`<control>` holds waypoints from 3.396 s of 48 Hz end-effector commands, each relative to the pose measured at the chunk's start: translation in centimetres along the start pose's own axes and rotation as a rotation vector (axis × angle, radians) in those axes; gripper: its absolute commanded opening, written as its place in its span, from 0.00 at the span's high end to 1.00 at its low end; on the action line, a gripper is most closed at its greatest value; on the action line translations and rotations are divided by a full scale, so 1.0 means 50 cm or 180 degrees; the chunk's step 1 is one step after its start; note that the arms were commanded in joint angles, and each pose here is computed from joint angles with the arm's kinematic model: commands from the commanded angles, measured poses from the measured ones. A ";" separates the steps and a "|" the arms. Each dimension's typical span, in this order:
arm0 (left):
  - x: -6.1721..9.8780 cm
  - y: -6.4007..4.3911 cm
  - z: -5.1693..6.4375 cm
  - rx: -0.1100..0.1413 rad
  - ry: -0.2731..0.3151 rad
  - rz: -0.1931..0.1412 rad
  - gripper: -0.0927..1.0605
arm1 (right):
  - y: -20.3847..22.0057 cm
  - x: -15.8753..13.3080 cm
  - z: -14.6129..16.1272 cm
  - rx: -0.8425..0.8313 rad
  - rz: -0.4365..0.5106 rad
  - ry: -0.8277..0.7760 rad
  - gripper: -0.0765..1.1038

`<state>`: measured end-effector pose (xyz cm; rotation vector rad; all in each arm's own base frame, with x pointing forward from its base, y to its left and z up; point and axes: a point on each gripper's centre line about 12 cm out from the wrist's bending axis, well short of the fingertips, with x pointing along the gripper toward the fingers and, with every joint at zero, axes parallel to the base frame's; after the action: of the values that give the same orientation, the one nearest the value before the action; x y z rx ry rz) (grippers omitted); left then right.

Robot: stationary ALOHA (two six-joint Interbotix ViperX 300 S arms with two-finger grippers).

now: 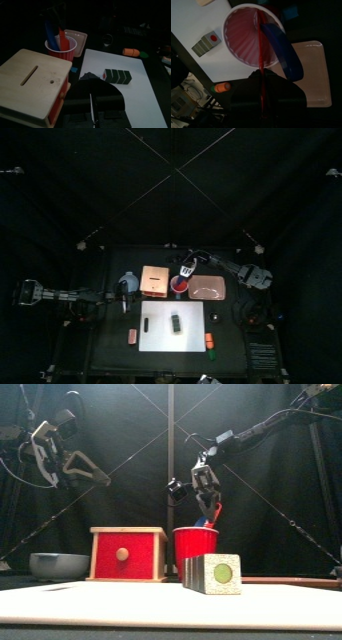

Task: Place sushi on board then cut the sushi with the knife then place the pieces on the plate
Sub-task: Grasp knife edge with left hand

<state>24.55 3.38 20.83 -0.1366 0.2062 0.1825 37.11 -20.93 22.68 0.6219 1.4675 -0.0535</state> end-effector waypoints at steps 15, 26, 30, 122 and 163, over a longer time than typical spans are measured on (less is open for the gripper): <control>0.003 0.000 0.012 -0.0014 -0.0059 0.0005 0.95 | 0.052 -0.129 -0.042 -0.0176 -0.0079 -0.0351 0.63; 0.003 0.000 0.012 -0.0014 -0.0059 0.0005 0.95 | 0.082 -0.198 -0.084 -0.0268 -0.0153 -0.0619 0.63; 0.003 -0.001 0.015 -0.0011 -0.0074 0.0001 0.95 | 0.095 -0.225 -0.105 -0.0315 -0.0201 -0.0732 0.63; 0.144 -0.134 0.000 -0.0044 0.0928 -0.0468 0.10 | 0.311 0.132 -0.294 -0.1485 -0.0062 -0.2887 0.63; 0.258 -0.164 -0.038 0.0199 0.1584 -0.0499 0.26 | 0.336 0.155 -0.296 -0.1564 0.0005 -0.2838 0.63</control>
<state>37.43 -2.79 15.86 -0.1344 0.7352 -0.0154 30.93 1.91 20.59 0.1424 0.6150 0.0269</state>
